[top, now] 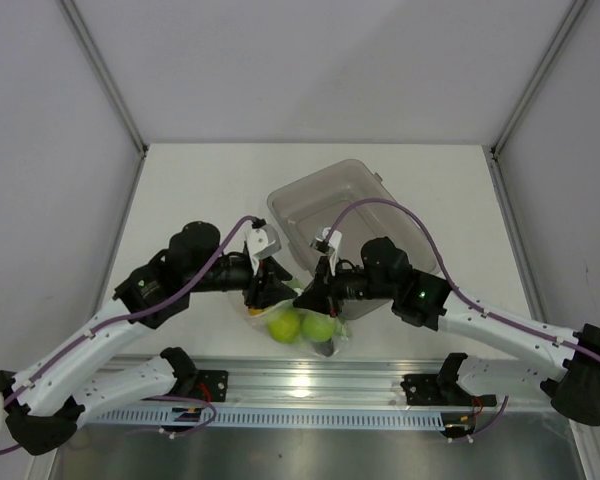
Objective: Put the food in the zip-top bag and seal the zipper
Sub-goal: Zip the zipper food storage bag at the center of the board.
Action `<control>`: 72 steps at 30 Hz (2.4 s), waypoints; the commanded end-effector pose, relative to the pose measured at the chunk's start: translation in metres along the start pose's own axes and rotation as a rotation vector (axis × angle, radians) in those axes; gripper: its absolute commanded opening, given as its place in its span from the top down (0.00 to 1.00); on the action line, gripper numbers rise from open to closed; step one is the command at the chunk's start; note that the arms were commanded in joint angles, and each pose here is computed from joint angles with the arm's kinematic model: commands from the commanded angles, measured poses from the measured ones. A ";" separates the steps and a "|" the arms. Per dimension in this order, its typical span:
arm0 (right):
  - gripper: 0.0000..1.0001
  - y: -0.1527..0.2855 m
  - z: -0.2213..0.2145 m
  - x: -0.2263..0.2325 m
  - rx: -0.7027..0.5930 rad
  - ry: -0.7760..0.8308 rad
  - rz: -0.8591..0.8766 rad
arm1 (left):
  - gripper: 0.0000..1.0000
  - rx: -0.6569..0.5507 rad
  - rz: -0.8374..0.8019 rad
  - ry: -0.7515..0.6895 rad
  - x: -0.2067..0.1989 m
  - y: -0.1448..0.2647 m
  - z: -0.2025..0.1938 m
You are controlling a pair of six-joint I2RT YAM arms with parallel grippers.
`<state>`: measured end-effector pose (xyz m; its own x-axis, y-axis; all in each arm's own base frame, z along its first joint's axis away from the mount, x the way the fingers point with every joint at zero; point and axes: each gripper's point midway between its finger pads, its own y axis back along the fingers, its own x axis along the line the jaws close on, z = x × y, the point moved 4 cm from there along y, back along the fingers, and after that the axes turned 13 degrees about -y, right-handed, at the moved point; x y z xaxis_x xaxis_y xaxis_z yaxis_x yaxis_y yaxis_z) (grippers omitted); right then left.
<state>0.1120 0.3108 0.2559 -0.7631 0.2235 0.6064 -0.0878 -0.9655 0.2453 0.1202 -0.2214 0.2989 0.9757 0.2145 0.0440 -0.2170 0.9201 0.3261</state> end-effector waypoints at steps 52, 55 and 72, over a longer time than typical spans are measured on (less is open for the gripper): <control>1.00 0.058 0.041 0.017 -0.420 -0.039 -0.021 | 0.99 0.044 -0.068 -0.006 -0.010 -0.004 -0.023; 1.00 0.063 0.040 0.012 -0.440 -0.063 -0.030 | 0.99 0.062 -0.040 -0.005 -0.008 0.000 -0.028; 0.44 0.038 0.014 0.015 -0.079 -0.099 -0.130 | 0.99 0.067 -0.080 -0.041 -0.008 0.004 -0.008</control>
<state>0.1119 0.2865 0.2655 -0.6479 0.3424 0.6805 -0.2540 -0.9393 0.2307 0.1100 -0.2147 0.2732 0.9860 0.1665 -0.0005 -0.1504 0.8919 0.4266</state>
